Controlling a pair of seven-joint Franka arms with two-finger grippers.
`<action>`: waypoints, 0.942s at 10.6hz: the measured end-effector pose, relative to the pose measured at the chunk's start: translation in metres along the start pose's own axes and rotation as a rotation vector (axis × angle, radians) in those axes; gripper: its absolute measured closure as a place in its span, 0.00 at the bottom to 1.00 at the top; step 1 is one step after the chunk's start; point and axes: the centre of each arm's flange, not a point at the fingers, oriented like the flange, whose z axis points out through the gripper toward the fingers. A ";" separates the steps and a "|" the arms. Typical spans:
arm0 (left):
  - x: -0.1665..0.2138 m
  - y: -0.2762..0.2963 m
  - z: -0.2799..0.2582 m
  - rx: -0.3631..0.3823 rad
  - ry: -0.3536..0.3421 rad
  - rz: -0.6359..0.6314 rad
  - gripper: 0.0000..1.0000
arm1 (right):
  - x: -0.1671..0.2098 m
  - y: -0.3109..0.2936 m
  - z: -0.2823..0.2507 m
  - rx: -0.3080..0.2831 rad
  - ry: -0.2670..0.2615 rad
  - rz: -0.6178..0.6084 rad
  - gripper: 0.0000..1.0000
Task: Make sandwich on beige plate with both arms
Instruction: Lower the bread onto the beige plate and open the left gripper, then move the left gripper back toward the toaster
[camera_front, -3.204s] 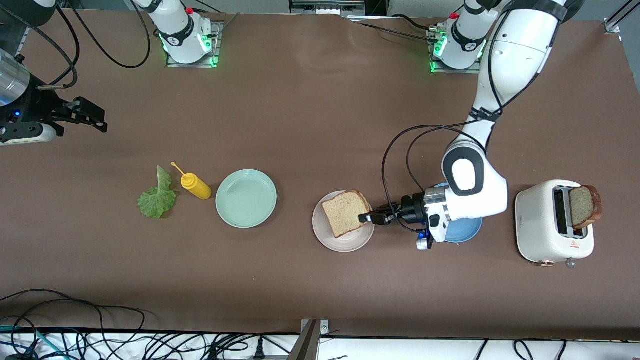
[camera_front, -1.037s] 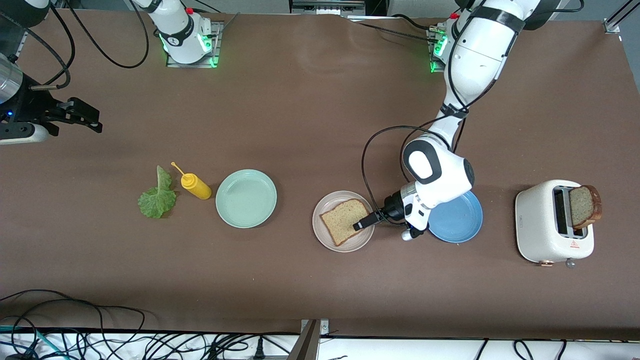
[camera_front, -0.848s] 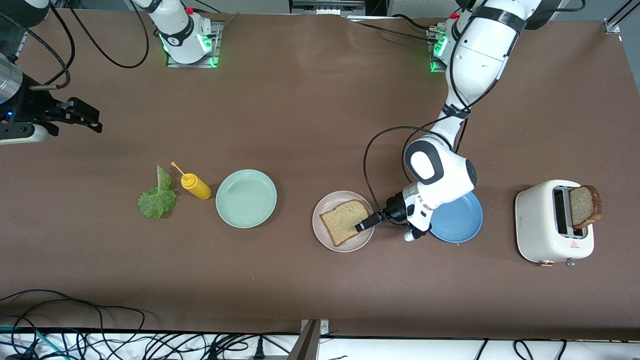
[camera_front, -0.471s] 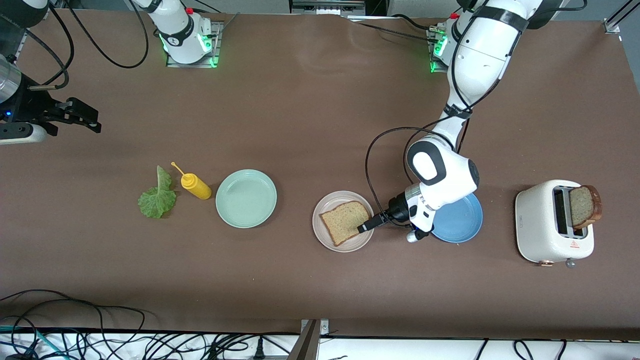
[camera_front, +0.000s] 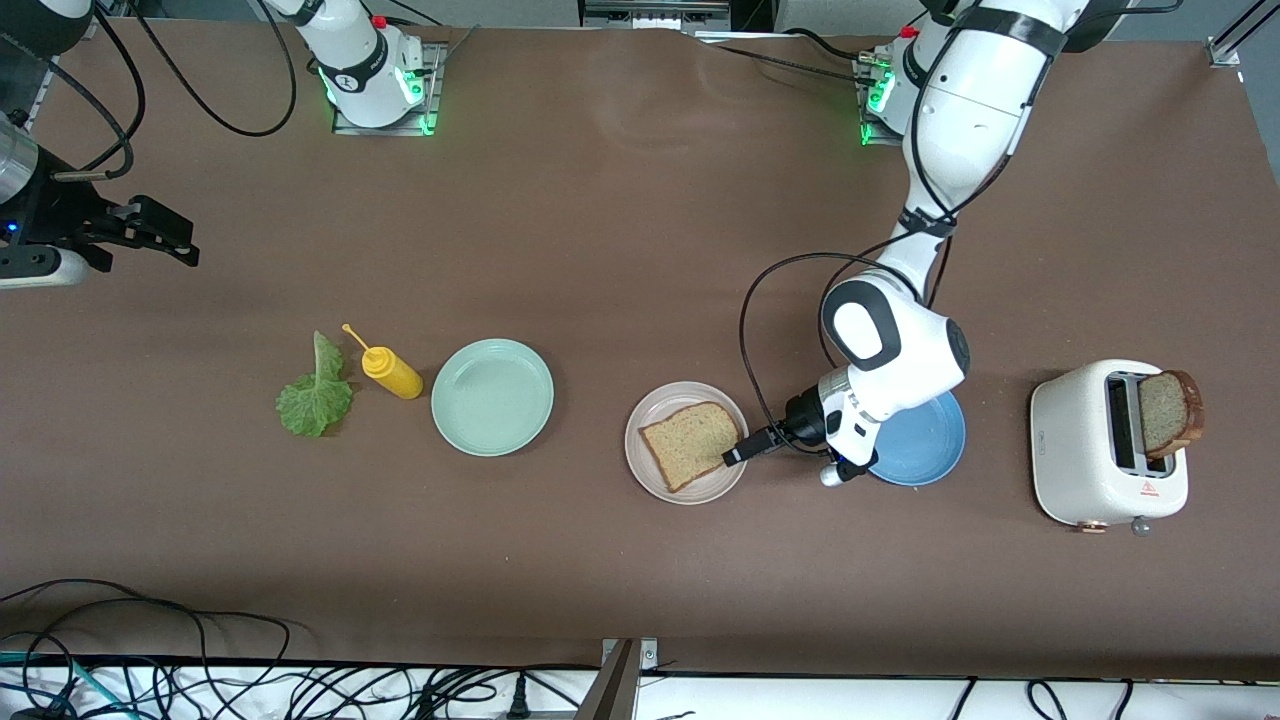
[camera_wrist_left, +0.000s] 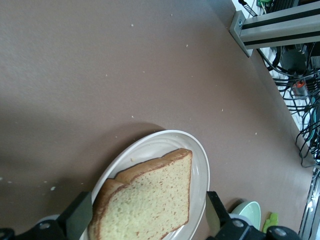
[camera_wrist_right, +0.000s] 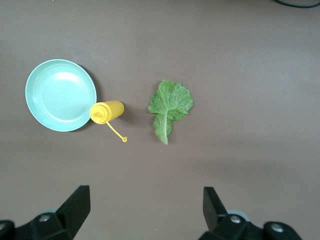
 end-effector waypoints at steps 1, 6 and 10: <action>0.006 -0.002 -0.007 0.040 -0.034 0.015 0.00 | 0.000 0.000 0.000 0.000 0.000 0.000 0.00; 0.023 -0.014 -0.043 0.223 -0.150 0.092 0.00 | 0.000 0.004 0.000 0.000 0.001 0.006 0.00; 0.035 -0.038 -0.070 0.382 -0.237 0.187 0.00 | 0.000 0.005 0.000 0.000 0.001 0.010 0.00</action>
